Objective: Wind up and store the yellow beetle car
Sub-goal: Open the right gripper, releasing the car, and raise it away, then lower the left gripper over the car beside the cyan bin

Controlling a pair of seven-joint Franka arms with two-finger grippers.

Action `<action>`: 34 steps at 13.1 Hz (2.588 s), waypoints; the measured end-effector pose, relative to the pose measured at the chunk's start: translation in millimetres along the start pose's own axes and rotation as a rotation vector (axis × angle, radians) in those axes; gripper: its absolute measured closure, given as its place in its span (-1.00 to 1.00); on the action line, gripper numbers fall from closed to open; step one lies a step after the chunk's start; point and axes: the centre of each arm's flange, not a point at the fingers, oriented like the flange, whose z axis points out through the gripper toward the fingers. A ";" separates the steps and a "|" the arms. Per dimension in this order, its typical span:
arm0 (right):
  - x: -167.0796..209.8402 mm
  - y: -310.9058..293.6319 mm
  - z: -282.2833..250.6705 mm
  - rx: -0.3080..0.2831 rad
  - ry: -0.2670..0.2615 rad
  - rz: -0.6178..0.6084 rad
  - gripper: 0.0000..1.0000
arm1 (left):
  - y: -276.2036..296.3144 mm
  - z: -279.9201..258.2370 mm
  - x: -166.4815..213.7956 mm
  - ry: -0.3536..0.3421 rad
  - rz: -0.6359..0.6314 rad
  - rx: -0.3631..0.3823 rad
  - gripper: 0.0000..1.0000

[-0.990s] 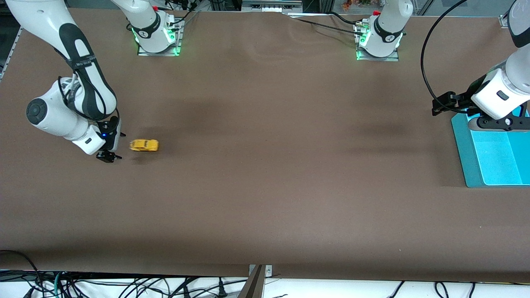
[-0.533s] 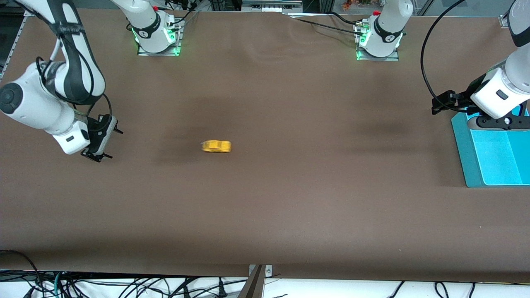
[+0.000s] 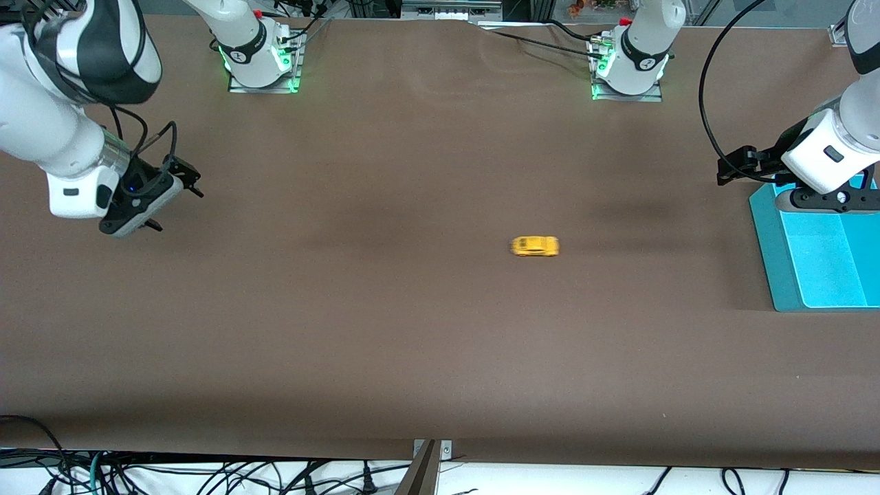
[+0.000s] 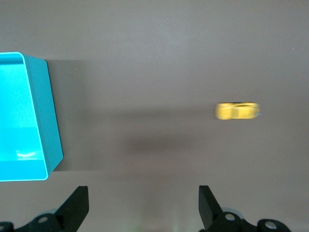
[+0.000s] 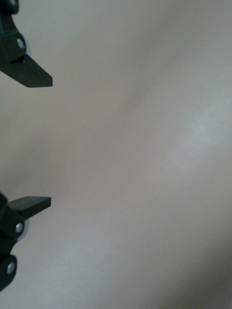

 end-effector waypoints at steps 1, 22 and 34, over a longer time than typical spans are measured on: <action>-3.6 -3.2 -12.2 -0.001 0.001 0.063 -1.00 | 0.0 -0.1 -0.1 0.000 0.000 0.000 -1.00; -49.9 3.2 -121.6 0.006 -0.005 0.531 -1.00 | -110.2 125.5 -1.3 -0.061 0.910 -0.031 -1.00; -39.5 -8.8 -129.4 -0.045 -0.012 0.498 -1.00 | -194.5 335.6 -9.0 0.128 1.450 0.206 -1.00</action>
